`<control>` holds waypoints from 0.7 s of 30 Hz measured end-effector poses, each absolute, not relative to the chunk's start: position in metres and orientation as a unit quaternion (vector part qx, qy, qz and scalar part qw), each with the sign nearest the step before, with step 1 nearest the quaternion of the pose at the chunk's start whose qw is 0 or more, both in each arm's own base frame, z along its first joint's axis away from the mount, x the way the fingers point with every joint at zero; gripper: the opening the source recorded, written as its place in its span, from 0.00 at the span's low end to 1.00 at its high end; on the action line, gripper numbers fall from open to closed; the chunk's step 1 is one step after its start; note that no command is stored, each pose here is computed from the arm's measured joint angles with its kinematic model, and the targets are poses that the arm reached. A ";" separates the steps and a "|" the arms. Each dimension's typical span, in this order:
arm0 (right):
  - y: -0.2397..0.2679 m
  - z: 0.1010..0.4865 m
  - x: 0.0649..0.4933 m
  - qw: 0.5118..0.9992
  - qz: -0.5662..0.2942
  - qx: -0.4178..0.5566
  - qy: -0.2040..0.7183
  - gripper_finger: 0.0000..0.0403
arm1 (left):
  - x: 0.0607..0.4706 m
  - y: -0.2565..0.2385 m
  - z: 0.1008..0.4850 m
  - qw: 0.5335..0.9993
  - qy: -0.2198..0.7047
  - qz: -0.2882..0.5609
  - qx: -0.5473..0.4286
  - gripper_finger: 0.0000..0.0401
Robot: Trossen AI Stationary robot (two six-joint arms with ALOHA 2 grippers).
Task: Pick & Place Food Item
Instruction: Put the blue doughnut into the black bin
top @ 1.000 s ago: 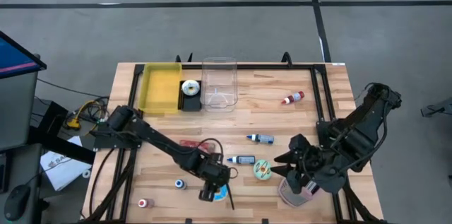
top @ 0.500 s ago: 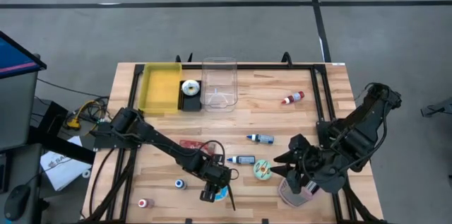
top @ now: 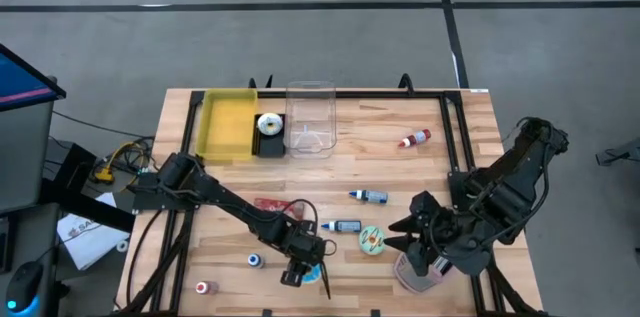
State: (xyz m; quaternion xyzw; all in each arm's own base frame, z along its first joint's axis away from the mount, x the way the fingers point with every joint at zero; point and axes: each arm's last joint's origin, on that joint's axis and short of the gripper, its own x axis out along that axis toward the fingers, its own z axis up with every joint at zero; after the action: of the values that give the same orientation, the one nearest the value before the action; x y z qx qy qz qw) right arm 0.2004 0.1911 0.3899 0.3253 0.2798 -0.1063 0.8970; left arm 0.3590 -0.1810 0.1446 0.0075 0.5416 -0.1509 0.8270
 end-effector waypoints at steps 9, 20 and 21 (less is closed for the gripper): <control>0.191 0.390 0.200 0.897 -0.106 0.326 0.280 0.46 | 0.359 -0.179 0.143 0.827 0.544 -0.141 -0.005 0.40; 0.191 0.391 0.201 0.897 -0.106 0.329 0.275 0.46 | 0.363 -0.176 0.151 0.843 0.524 -0.116 -0.039 0.28; 0.192 0.391 0.201 0.897 -0.106 0.330 0.274 0.46 | 0.362 -0.175 0.155 0.846 0.521 -0.110 -0.039 0.29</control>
State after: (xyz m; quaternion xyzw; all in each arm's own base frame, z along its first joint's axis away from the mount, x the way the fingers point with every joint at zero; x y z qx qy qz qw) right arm 0.2010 0.1915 0.3907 0.3296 0.2742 -0.1057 0.8972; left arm 0.3623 -0.1750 0.1550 -0.0386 0.5209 -0.1100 0.8456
